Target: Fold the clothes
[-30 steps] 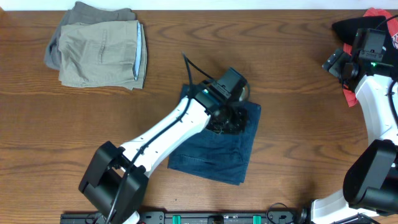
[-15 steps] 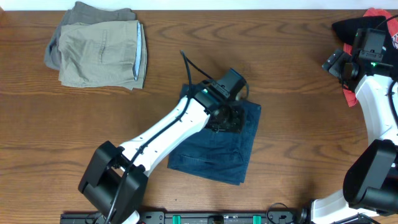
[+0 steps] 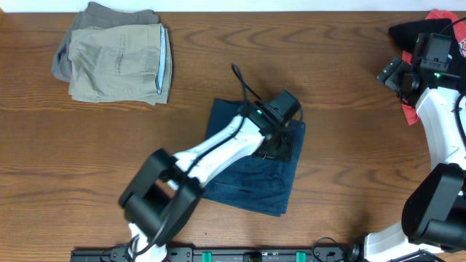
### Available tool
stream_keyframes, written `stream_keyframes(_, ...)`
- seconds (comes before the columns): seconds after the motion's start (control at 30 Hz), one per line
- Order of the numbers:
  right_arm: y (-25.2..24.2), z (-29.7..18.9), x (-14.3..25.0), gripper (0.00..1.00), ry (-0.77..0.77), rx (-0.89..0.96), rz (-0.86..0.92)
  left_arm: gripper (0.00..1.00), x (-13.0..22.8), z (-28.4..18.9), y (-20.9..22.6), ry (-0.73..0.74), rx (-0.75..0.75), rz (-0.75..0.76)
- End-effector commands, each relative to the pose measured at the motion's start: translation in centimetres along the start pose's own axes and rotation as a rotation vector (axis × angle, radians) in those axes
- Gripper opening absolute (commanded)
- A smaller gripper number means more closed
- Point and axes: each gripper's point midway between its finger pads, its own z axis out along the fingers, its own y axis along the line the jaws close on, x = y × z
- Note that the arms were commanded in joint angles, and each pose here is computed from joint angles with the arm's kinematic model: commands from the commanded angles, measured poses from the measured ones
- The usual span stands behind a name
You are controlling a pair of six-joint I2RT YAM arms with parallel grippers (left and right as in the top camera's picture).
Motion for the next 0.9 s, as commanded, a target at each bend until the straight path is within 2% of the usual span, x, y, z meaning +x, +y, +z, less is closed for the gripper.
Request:
stream_keyframes(0.0,-0.1,-0.6,-0.8,0.99,-0.026,0.002,-0.005,0.59,0.3,1.5,1.0,0.005,-0.071,0.022)
stream_keyframes(0.2,-0.1,-0.6,-0.8,0.99,-0.026,0.002,-0.005,0.58,0.4,1.9,0.9,-0.032,-0.142,0.065)
stream_keyframes(0.43,-0.1,-0.6,-0.8,0.99,-0.026,0.002,-0.005,0.58,1.0,2.4,-1.3,-0.069,-0.148,0.134)
stream_keyframes(0.57,0.0,-0.6,-0.8,0.99,-0.026,0.002,-0.005,0.58,0.5,2.3,-0.5,-0.127,-0.236,0.132)
stream_keyframes(0.87,-0.1,-0.6,-0.8,0.99,-0.026,0.002,-0.005,0.57,0.0,2.1,0.2,-0.155,-0.278,0.132)
